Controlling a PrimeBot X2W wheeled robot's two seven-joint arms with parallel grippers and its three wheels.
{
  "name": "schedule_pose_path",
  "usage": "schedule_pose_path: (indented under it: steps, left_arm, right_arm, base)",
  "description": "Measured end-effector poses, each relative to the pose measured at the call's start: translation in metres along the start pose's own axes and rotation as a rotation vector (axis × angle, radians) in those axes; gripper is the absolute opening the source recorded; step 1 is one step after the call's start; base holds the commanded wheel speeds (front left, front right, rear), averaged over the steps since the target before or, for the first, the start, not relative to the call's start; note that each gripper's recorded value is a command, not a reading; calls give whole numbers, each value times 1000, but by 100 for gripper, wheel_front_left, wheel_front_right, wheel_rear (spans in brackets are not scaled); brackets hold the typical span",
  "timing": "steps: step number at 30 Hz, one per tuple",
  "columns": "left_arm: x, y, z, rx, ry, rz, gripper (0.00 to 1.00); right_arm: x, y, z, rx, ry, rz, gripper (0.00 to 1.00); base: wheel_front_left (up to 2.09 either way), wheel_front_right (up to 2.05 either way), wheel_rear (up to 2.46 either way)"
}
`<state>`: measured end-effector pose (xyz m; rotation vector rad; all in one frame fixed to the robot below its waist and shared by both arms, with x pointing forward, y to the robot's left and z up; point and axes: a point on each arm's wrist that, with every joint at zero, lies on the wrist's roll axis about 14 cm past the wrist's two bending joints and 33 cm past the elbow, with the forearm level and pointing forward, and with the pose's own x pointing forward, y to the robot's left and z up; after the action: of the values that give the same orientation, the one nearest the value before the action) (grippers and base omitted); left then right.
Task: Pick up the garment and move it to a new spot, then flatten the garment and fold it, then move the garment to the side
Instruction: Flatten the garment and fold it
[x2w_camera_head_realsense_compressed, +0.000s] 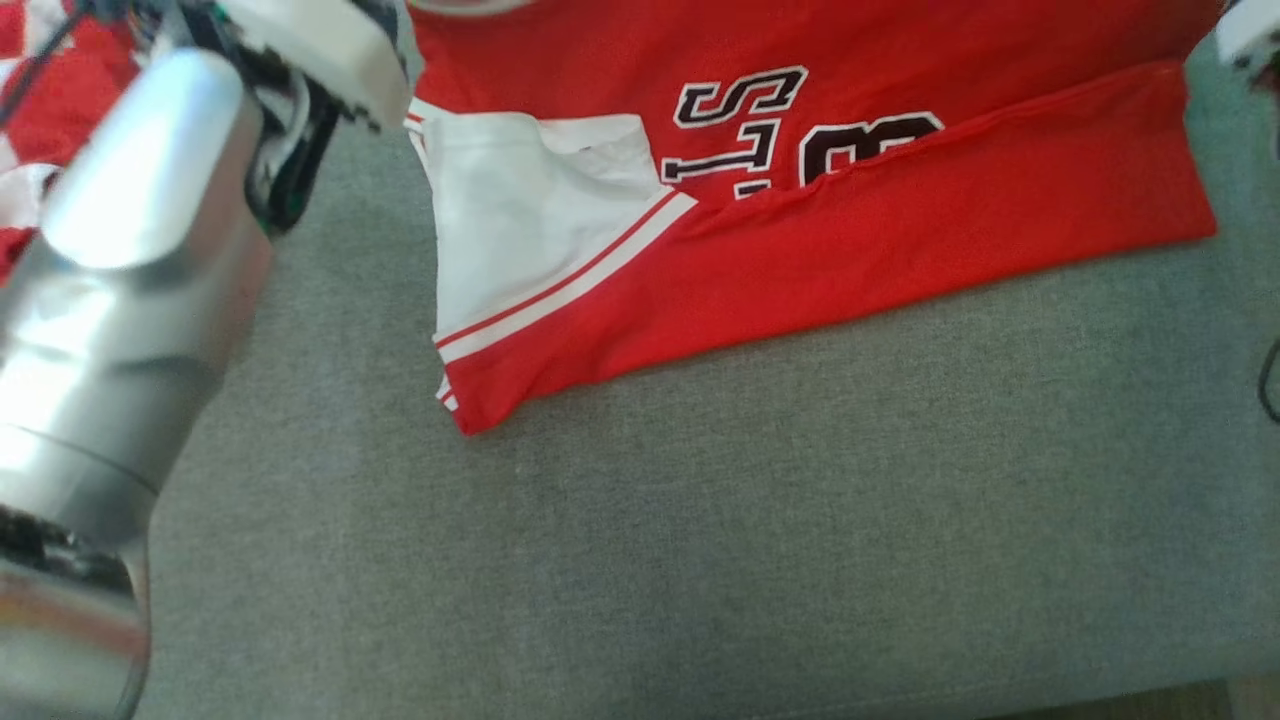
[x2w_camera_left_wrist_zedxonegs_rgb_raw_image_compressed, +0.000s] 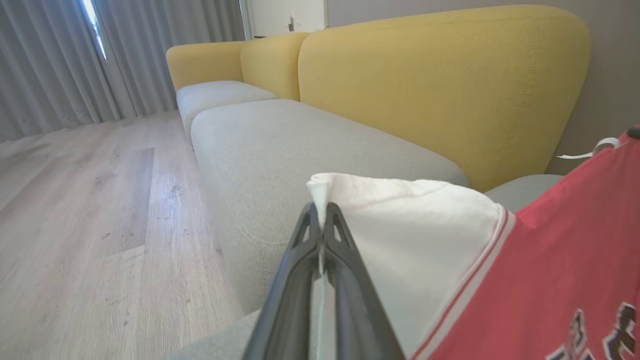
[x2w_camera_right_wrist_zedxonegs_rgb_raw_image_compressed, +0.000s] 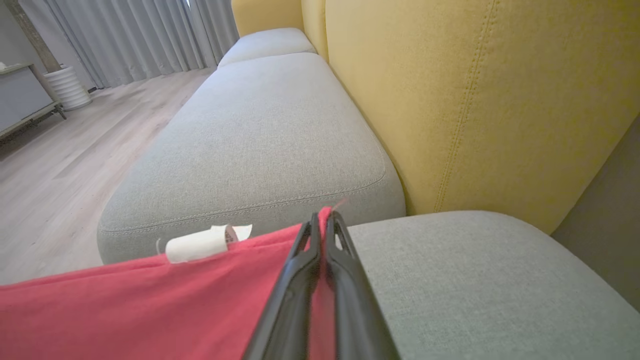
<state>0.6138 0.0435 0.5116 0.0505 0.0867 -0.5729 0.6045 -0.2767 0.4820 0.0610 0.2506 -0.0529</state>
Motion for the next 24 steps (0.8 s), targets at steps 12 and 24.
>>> schedule_pose_path:
  steps: [12,24]
  left_arm:
    - [-57,-37,-23,-111,145,-93,0]
    - [-133,-84,-72,-217,434,-235,0]
  right_arm:
    - [-42,-2,-31,58,129,20,0]
    - [-85,-21,-84,-26,388,29,0]
  base:
    - [0,0,0]
    - [0,0,0]
